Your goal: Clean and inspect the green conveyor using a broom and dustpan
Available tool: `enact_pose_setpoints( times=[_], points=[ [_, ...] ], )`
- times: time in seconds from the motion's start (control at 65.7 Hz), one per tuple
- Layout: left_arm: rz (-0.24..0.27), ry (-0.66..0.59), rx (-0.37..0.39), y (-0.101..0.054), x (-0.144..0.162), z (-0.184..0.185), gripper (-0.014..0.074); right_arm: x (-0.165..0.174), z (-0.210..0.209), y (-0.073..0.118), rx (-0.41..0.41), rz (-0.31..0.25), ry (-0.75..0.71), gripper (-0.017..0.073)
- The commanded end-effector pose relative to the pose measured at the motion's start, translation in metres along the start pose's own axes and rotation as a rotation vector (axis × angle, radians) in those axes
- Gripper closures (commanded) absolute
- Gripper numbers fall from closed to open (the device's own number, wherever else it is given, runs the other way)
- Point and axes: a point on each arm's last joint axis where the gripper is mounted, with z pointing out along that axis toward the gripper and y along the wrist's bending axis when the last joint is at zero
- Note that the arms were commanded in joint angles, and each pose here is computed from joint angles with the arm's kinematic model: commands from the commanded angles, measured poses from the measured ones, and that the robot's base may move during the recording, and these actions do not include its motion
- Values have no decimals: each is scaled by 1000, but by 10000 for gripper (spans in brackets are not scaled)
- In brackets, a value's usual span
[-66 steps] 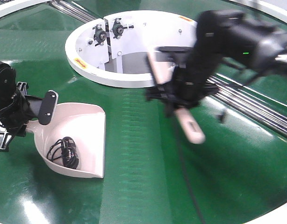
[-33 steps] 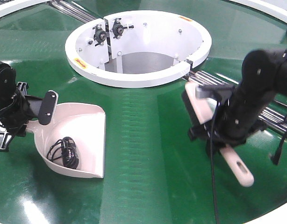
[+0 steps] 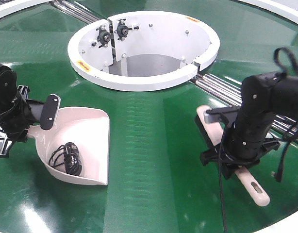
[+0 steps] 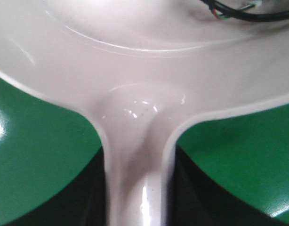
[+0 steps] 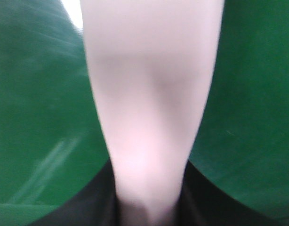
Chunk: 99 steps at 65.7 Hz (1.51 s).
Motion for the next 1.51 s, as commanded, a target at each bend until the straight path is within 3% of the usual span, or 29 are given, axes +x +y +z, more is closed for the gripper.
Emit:
enact_pose_setpoints(
  times=[0.0,0.715,1.034,1.247,1.491],
  points=[
    [20,-14,-49,3,-1,-19,601,-2,-8,-3,17,3,-21,557],
    [10,-22,-73,5,-2,-19,601,-8,8,-2,3,-3,10,482],
    [25,9,-45,3,1,-20,591,-8,8,-1,0,-11,18,371],
    [23,13,-36,1,2,-22,522,-8,8,0,-3,-10,9,221],
    [7,-4,-13,-1,0,-22,366,-9,8,0,-3,-15,2,106]
  ],
)
